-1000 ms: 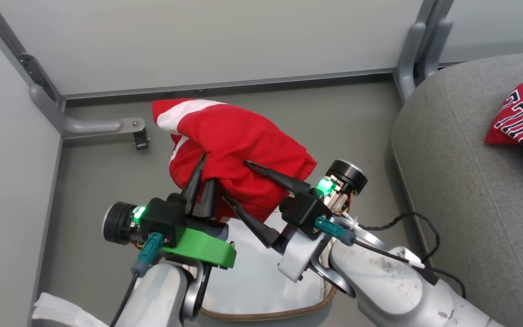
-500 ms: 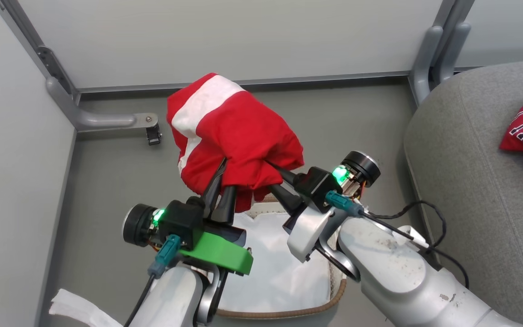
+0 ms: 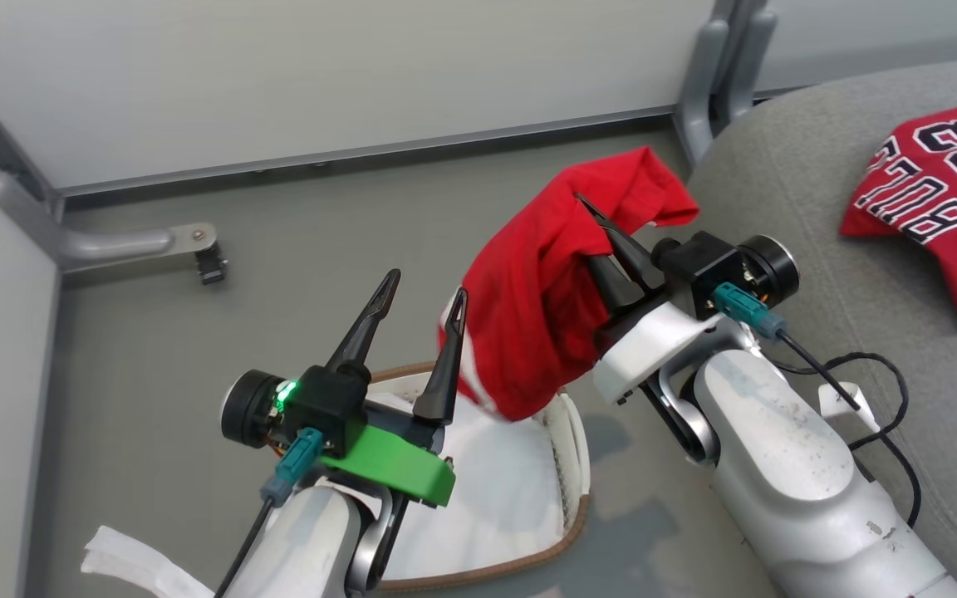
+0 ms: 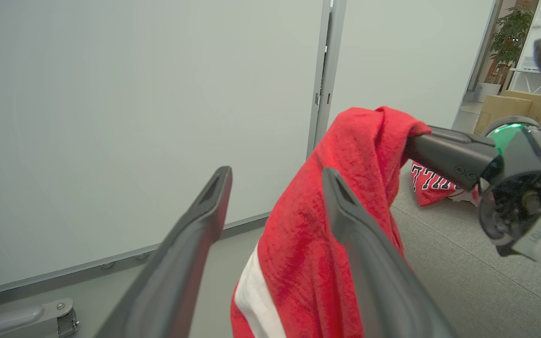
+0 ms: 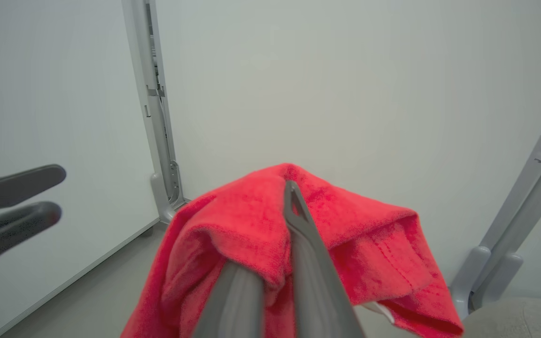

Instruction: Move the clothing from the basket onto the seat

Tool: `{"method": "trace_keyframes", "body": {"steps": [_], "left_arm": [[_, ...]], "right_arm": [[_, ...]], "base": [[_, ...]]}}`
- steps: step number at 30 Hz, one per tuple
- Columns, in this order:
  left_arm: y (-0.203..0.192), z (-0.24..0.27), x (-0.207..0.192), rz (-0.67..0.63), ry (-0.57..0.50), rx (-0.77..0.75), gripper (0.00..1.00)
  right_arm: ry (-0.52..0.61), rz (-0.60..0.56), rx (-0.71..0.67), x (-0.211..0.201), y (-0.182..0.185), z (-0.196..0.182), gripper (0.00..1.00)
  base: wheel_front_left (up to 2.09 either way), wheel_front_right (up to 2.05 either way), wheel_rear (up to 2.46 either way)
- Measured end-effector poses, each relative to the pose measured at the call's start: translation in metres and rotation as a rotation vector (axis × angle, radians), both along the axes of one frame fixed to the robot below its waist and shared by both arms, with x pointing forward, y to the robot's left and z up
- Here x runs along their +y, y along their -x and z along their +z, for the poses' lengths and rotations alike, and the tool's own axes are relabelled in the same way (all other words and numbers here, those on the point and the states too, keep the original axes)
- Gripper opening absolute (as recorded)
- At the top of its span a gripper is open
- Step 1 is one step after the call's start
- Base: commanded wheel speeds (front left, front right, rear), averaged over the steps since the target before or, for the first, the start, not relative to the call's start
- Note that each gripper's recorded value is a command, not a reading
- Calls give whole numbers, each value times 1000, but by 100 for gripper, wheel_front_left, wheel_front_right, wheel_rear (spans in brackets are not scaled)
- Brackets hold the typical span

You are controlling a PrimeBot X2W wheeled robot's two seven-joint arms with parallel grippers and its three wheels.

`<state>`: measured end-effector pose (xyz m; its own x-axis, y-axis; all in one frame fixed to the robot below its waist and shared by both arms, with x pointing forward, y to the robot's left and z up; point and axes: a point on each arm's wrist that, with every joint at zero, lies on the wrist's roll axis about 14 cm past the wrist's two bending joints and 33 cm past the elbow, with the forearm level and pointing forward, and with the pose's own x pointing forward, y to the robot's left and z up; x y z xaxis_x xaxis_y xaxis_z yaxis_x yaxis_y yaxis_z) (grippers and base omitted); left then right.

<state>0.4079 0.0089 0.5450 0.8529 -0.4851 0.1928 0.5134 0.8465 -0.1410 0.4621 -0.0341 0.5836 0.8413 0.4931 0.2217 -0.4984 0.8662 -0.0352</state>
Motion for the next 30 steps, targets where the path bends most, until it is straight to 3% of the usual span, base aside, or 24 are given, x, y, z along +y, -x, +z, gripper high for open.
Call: {"method": "trace_keyframes", "body": {"steps": [18,24,30], "left_arm": [[9,-19,-121,-357,5,33,100],[26,-16,-170,-524,14,23,100],[32,-21,-194,-607,30,42,100]], "right_arm": [[-20,-392,10,-149,41,-1,0],[-36,-582,-10,-212,67,5,0],[-25,-694,-10,-246,81,2,0]], "base": [[0,0,0],[0,0,0],[1,1,1]]}}
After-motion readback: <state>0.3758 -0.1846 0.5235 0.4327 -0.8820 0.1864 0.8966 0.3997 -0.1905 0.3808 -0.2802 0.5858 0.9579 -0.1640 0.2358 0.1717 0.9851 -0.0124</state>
